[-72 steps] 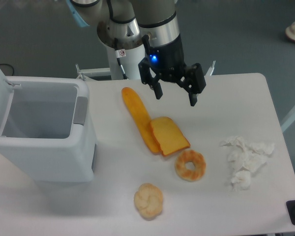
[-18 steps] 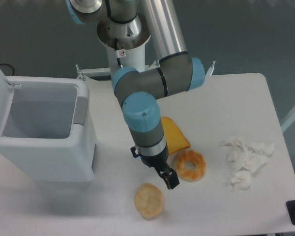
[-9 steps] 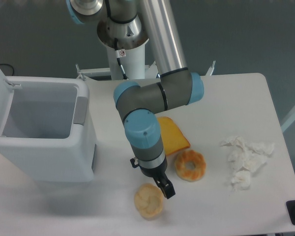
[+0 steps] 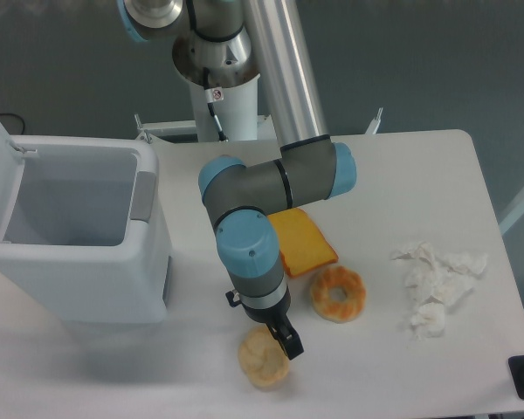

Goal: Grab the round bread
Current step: 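Close the gripper fingers around the round bun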

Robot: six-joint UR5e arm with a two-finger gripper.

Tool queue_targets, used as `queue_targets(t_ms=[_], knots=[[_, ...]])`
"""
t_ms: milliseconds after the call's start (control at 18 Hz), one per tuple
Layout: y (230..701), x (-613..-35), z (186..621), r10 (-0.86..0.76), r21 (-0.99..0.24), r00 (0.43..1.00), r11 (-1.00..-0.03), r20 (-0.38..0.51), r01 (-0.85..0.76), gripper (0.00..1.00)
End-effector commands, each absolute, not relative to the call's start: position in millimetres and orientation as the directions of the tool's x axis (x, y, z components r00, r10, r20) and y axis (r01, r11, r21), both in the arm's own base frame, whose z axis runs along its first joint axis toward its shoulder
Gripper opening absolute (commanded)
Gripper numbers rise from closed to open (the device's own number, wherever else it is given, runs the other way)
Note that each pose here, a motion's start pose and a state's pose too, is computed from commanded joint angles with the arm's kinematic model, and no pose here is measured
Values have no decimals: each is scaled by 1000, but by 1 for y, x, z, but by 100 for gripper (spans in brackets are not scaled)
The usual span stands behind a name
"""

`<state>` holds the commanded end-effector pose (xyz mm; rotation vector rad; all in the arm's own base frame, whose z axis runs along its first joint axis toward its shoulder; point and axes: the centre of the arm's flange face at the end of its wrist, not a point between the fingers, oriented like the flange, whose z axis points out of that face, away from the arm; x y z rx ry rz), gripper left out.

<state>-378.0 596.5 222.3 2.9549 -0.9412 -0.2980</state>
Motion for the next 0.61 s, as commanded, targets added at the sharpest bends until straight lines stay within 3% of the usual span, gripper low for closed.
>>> queue_targets(t_ms=[611], knots=[[600, -375, 211, -579, 85, 800, -815, -159, -573, 100]])
